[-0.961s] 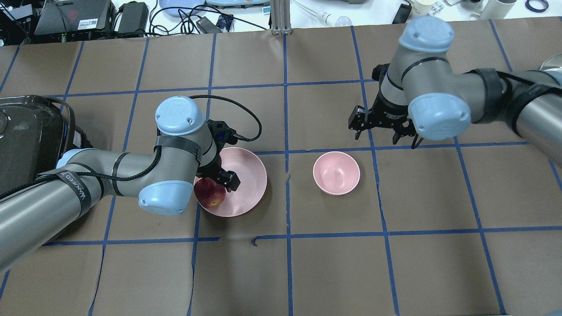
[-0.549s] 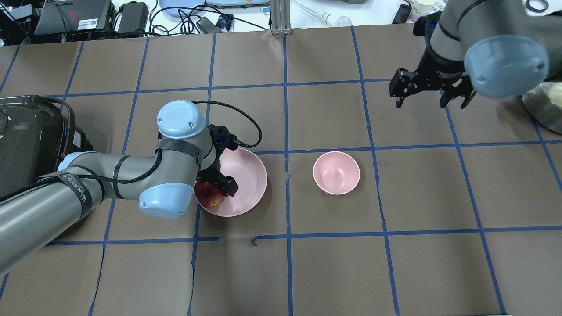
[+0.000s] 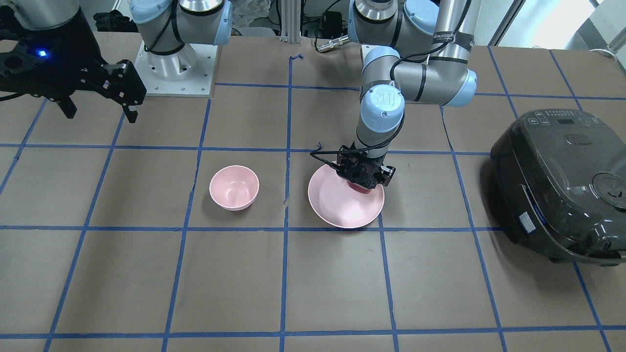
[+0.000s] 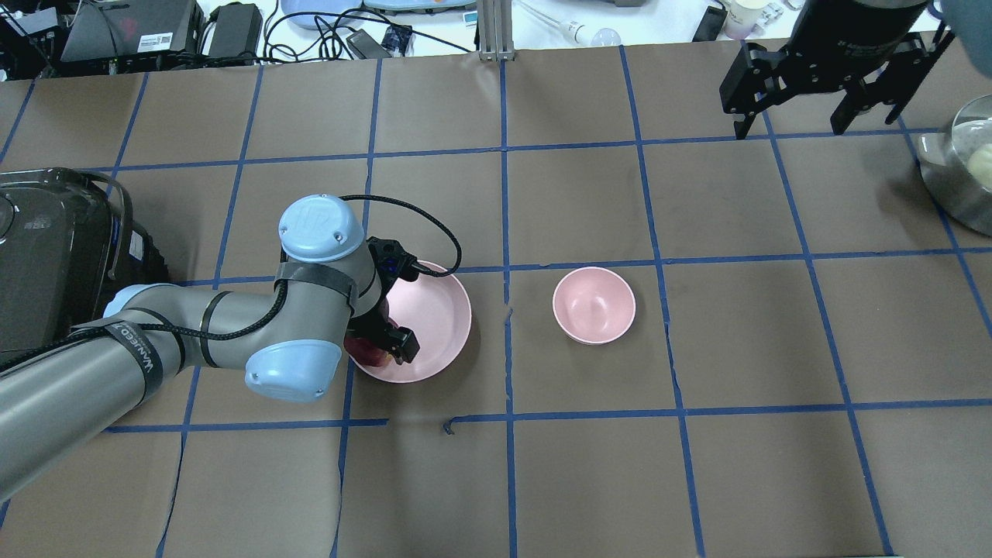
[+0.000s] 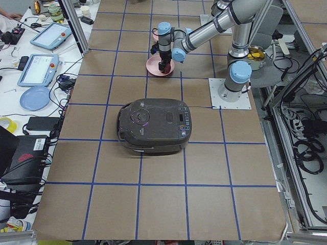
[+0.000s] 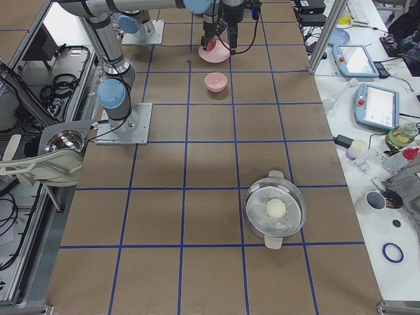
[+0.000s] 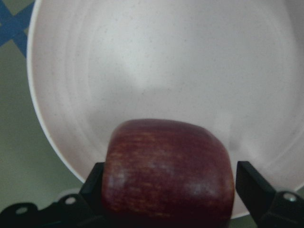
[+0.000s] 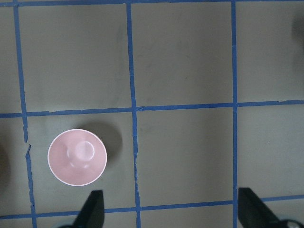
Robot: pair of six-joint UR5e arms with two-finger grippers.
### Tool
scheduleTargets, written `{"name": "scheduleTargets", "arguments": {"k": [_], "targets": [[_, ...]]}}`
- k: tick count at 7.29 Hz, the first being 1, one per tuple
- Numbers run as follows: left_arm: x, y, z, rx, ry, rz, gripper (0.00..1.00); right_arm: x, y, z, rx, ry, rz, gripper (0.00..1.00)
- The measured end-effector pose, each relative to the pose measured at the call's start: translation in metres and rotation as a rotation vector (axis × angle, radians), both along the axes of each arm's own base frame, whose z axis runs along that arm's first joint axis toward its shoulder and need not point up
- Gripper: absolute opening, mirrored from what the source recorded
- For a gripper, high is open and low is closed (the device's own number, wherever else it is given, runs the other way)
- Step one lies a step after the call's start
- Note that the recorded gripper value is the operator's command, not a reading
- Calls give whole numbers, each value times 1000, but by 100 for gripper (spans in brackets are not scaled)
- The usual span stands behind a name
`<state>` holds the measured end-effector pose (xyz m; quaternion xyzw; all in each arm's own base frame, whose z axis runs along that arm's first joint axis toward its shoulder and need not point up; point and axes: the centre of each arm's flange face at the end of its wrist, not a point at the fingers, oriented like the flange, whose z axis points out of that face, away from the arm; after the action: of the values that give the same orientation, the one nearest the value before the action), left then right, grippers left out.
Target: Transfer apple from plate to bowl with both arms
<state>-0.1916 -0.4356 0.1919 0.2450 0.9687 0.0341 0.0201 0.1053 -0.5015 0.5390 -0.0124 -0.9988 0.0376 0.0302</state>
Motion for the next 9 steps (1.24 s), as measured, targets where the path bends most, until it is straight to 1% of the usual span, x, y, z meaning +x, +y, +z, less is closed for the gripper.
{"name": "scheduleTargets", "arguments": {"k": [1, 2, 3, 4, 6, 7, 8, 9], "targets": [[0, -3, 6, -18, 2, 3, 7, 7, 2, 2, -5, -15, 9, 100], [-1, -6, 14, -41, 4, 17, 7, 21, 4, 2, -12, -50, 27, 100], [-2, -10, 26, -64, 9, 65, 7, 45, 6, 2, -25, -82, 44, 100], [-8, -15, 43, -79, 31, 165, 7, 66, 6, -3, -35, -95, 43, 100], [-33, -46, 92, -82, 112, 384, 6, 78, 3, -8, -38, -100, 30, 100], [-52, -58, 114, -54, 133, 467, 6, 76, 0, -6, -51, -92, 23, 100], [-77, -63, 123, -30, 146, 531, 6, 72, -1, -4, -64, -76, 15, 100], [-107, -63, 123, -24, 165, 576, 6, 70, -2, -4, -66, -69, 9, 100]]}}
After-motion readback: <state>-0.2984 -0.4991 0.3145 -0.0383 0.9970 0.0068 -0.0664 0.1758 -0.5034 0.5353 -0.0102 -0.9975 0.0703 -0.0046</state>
